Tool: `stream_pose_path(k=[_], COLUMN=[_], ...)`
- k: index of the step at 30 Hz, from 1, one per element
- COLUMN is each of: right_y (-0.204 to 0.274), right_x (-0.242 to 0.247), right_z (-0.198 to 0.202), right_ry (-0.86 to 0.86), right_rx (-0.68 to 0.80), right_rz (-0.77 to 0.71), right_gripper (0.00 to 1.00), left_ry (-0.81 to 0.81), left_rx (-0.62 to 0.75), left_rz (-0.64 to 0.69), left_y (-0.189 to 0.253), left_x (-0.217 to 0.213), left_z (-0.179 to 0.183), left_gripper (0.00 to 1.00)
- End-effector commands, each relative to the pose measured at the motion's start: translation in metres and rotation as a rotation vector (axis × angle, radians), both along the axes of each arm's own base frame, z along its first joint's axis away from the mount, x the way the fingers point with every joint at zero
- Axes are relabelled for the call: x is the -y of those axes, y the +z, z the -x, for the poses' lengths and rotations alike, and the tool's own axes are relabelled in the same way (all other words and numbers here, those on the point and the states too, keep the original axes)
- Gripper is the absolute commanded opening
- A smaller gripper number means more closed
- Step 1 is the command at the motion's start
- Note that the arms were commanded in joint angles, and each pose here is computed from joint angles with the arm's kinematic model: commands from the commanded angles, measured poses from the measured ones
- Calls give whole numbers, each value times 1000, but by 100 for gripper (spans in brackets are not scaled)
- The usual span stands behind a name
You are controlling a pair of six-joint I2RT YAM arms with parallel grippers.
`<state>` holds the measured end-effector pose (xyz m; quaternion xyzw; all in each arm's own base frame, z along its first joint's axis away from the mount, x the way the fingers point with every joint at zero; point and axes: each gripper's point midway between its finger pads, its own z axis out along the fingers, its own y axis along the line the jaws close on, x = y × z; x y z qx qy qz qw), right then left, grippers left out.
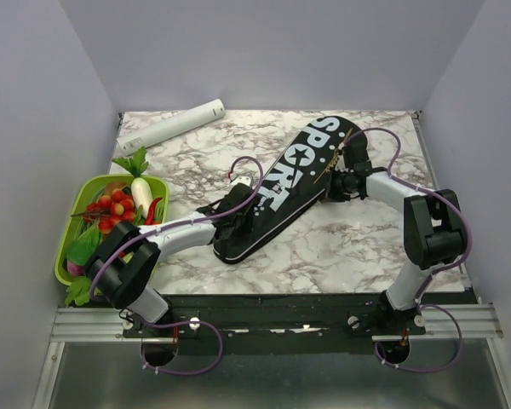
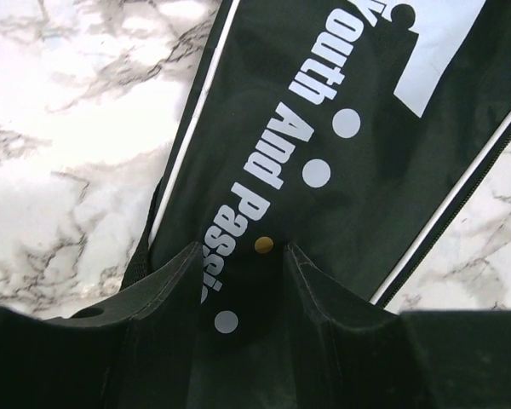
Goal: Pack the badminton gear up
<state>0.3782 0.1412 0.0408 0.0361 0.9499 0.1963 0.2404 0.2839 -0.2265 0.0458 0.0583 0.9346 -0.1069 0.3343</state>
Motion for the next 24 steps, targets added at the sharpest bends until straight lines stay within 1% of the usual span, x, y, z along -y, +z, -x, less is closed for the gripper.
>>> stream_pose_path(k=[1, 4, 7, 8, 10, 11, 13, 14, 17, 19, 20, 22, 23, 24], right_y=[-1, 2, 2, 3, 7, 6, 10, 11, 14, 13, 17, 17, 16, 15], right_x=[-22, -44, -77, -97, -116, -134, -155, -174, -203, -207, -206, -194, -180, -171], right_z=[16, 32, 58, 72, 89, 106, 127, 145, 175, 180, 178, 161, 156, 149], right_ry=[94, 160, 245, 292, 334, 374, 428, 474, 541, 538, 507, 431, 408, 379], right_rx=[-23, -17, -21, -20, -13, -20, -24, -29, -48, -47, -41, 21, 19, 26], right_rz=[49, 61, 48, 36, 10, -11, -57, -79, -137, -144, -150, -69, -16, 16], right_gripper=[1, 1, 1, 1, 1, 1, 1, 1, 1, 1, 1, 1, 5, 11], left_ry=[-40, -40, -43, -45, -48, -52, -55, -58, -63, -69, -71, -78, -82, -83], left_rx=[-157, -162, -159, -162, -159, -160, -155, -152, -146, -143, -139, -135, -127, -124], left_rz=[-99, -89, -69, -64, -56, -52, -49, -46, -38, -28, -21, -12, -9, -8], left_y=[-56, -61, -62, -63, -64, -64, -64, -64, -63, -62, -60, -58, -55, -53], left_x=[-11, -9, -5, -4, -3, -1, -1, 0, 1, 3, 4, 5, 5, 5], left_z=[35, 36, 36, 36, 35, 36, 36, 35, 35, 36, 36, 36, 36, 36], left_gripper=[48, 47, 46, 46, 46, 46, 46, 46, 46, 45, 45, 45, 45, 45])
